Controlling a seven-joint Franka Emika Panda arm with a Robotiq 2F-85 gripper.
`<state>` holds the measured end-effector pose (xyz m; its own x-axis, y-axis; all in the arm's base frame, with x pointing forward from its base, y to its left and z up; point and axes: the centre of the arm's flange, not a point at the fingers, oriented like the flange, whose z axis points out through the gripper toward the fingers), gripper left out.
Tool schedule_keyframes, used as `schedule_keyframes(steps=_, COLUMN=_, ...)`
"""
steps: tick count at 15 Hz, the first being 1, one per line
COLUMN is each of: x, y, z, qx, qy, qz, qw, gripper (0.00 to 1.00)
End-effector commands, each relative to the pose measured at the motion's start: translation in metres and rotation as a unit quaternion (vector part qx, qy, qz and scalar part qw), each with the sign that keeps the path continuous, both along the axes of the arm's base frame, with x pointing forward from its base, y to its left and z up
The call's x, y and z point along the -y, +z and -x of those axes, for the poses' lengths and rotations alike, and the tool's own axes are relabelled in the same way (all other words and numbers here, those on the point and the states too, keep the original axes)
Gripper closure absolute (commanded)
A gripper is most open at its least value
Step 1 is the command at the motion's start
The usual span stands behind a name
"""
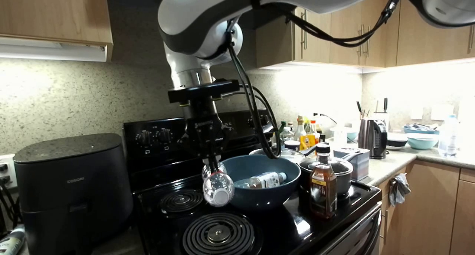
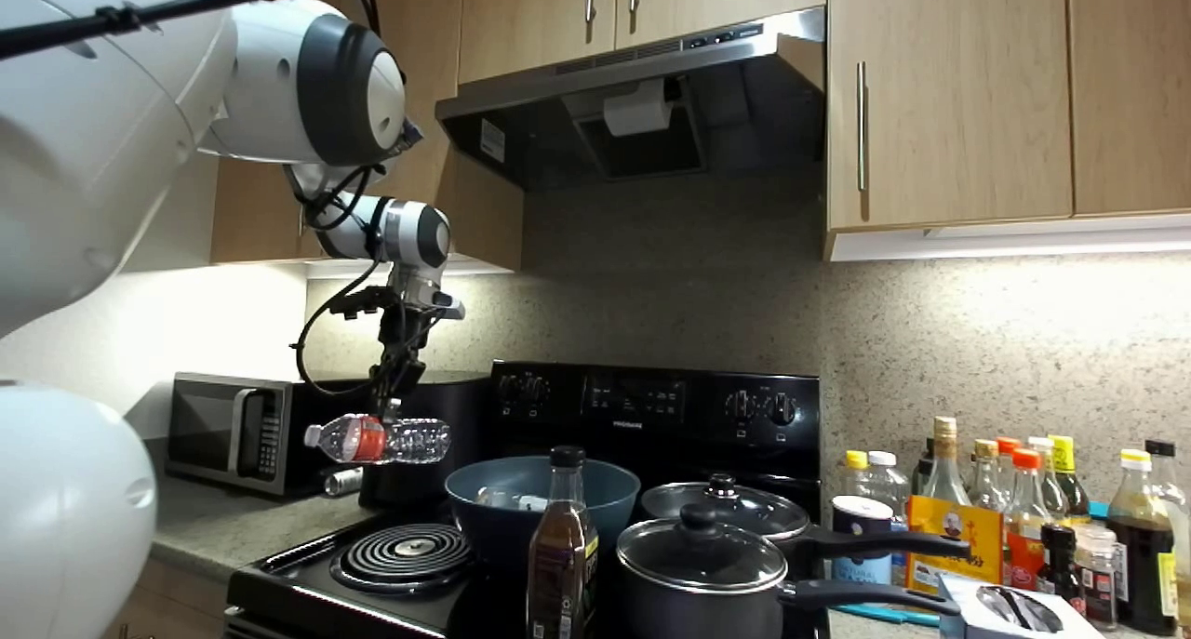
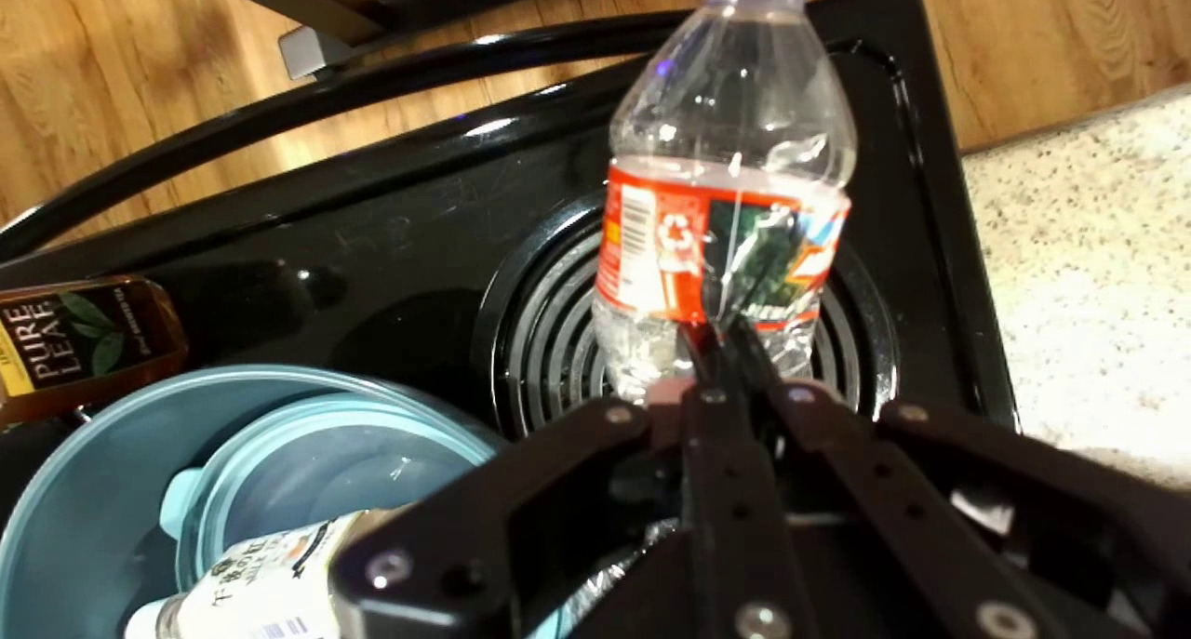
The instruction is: Remove the bottles from the bowl and put them on the stove
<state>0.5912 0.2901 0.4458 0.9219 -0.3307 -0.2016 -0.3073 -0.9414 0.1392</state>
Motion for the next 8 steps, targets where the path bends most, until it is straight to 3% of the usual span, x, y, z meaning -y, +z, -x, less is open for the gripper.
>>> schedule_keyframes(steps=1, x=-0.014, y=-0.017, z=-0.001, qx=-0.021, qy=0.022, qz=0.013, qw=0.9994, gripper=0.99)
schedule_keyframes(steps=8, x=-0.002, y=-0.063, z=-0.019, qx=-0.069, qy=0.010, qz=0.030, qw=0.9971, gripper=0.99)
